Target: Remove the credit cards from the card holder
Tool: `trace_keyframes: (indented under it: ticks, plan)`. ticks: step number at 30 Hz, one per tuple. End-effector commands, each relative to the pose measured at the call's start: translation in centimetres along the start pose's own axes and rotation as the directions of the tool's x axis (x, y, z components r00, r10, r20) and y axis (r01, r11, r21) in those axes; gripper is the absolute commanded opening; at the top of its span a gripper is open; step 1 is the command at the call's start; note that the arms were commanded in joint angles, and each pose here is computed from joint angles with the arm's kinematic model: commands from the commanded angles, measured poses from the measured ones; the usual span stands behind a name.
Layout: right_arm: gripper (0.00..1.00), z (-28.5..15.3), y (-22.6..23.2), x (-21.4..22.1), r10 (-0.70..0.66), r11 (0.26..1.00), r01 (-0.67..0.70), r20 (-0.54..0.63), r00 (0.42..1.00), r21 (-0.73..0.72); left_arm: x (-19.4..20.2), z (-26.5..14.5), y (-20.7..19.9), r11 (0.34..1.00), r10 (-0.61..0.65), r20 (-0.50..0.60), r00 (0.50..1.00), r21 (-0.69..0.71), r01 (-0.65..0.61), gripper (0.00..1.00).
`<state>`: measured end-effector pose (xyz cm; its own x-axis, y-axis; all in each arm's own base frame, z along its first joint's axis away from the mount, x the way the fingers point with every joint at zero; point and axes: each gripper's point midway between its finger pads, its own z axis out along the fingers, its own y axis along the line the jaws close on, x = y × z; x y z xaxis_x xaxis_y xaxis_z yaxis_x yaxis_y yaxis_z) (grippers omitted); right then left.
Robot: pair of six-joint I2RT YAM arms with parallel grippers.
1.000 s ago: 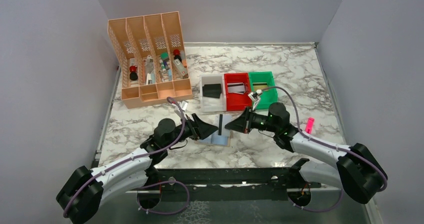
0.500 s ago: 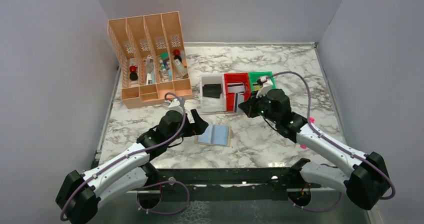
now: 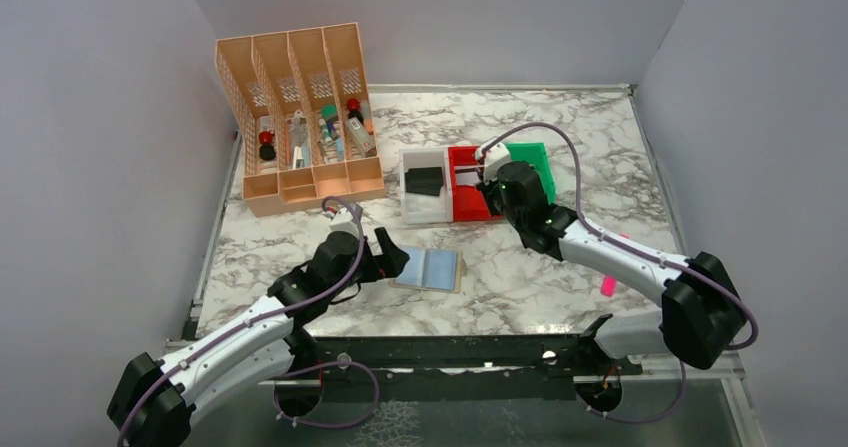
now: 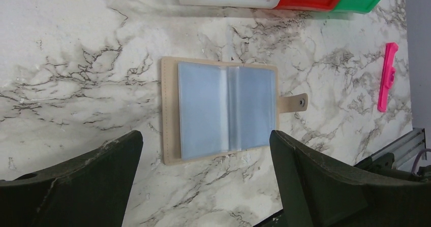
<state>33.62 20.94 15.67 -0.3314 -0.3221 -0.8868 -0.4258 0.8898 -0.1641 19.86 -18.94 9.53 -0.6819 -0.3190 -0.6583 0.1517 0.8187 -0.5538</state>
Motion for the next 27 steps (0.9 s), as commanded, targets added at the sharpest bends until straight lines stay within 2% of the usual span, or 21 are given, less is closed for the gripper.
trace_keyframes:
  ticks: [1, 6, 10, 15, 22, 27]
  plan:
    - [0.01, 1.8, -2.0, -2.8, -0.271, 0.957, 0.263, 0.056, 0.961, 0.121, -0.5, -0.2, -0.1, 1.0, -0.01, 0.023, 1.0, 0.004, 0.01, 0.99]
    - [0.01, 4.3, -1.7, -3.4, -0.422, 0.902, 0.416, 0.03, 0.906, 0.118, -0.5, -0.5, 0.2, 1.0, -0.003, 0.028, 1.0, 0.0, 0.003, 0.99]
    - [0.01, 6.7, -1.7, -2.8, -0.545, 0.83, 0.545, -0.036, 0.838, 0.116, -0.5, -0.7, 0.3, 1.0, -0.002, 0.028, 1.0, -0.001, 0.002, 0.99]
    - [0.01, 9.2, -1.3, -2.0, -0.683, 0.723, 0.685, -0.058, 0.728, 0.09, -0.3, -0.9, 0.5, 1.0, 0.009, 0.02, 1.0, -0.008, -0.009, 0.99]
    - [0.01, 10.7, 0.0, -2.2, -0.719, 0.694, 0.717, 0.013, 0.695, 0.062, -0.2, -1.0, 1.1, 0.999, 0.03, 0.012, 0.999, -0.034, -0.03, 0.99]
    - [0.01, 11.8, -0.2, -0.9, -0.74, 0.672, 0.74, -0.016, 0.672, 0.029, 0.0, -0.9, 1.2, 0.998, 0.038, 0.006, 0.999, -0.04, -0.037, 0.99]
